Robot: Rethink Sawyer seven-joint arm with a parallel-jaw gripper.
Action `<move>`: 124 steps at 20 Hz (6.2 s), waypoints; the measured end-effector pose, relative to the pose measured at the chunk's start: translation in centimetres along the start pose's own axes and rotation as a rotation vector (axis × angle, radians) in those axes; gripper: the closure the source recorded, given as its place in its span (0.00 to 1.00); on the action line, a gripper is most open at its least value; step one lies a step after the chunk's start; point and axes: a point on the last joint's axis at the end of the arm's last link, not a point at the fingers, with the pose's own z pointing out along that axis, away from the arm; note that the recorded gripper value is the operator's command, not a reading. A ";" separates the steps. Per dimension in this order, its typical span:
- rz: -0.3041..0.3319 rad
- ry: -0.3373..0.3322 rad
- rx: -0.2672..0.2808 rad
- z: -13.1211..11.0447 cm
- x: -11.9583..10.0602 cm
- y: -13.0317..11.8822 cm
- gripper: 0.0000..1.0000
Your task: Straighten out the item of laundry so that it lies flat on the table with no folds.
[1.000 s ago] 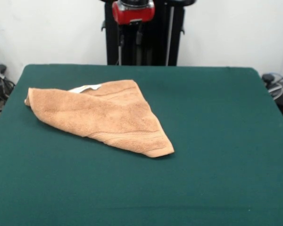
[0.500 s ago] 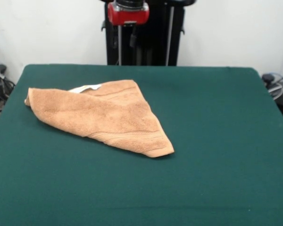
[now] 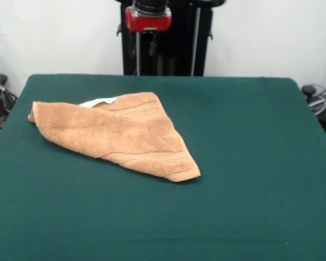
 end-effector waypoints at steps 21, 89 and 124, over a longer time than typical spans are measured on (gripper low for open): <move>0.078 0.093 0.031 0.6 3.6 7.5 0.00; 0.161 -0.119 0.068 -3.5 -5.3 -0.4 0.00; 0.097 -0.067 -0.031 1.0 -1.0 5.4 0.00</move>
